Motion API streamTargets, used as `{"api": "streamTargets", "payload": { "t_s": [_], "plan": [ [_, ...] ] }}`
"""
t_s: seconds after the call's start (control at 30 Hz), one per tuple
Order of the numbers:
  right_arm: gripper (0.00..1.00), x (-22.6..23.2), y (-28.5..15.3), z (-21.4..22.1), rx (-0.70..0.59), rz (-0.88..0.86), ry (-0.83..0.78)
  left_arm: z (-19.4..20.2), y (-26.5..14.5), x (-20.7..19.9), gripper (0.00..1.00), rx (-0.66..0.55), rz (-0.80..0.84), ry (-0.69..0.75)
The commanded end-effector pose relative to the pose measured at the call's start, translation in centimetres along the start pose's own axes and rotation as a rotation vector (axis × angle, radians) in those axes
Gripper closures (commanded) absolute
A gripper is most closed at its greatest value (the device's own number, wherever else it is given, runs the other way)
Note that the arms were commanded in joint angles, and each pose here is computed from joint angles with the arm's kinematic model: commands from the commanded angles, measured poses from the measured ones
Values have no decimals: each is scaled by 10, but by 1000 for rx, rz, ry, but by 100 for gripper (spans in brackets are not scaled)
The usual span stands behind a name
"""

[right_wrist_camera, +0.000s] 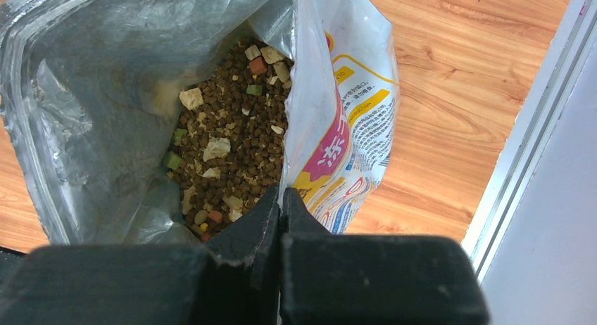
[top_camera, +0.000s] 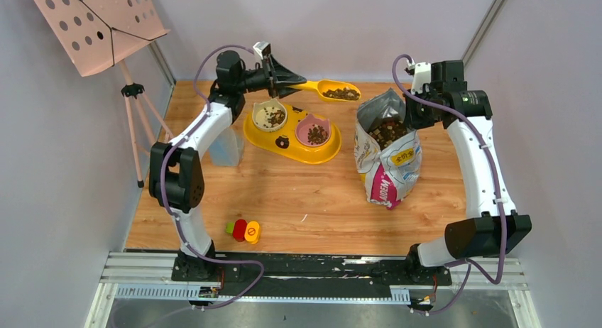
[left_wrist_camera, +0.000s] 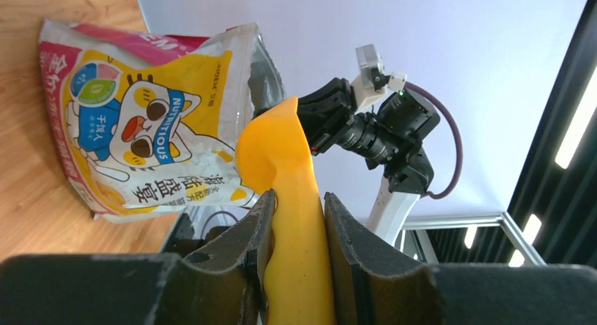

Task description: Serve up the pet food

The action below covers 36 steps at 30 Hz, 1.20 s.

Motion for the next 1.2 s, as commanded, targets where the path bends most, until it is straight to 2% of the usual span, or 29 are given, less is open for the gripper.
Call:
{"api": "streamTargets", "payload": {
  "t_s": [0.0, 0.53, 0.87, 1.17],
  "plan": [
    [100, 1, 1, -16, -78, -24, -24, 9, -22, -33, 100, -30, 43, 112],
    [100, 2, 9, -22, -79, -48, -17, -35, -122, 9, 100, -345, -80, 77],
    [100, 3, 10, -19, -76, -53, -15, -46, -164, 43, 100, -474, -184, 64],
    [100, 3, 9, -17, -75, -54, -9, -57, -183, 50, 100, -550, -238, 87]
  ]
}}
Point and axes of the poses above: each gripper's point midway between its finger pads, its own y axis out along the fingers, its own x axis along the line the jaws close on, z = x × y, the point moved 9 cm from there along -y, back along the fingers, and after that the axes turned 1 degree about y, right-handed, at the moved point
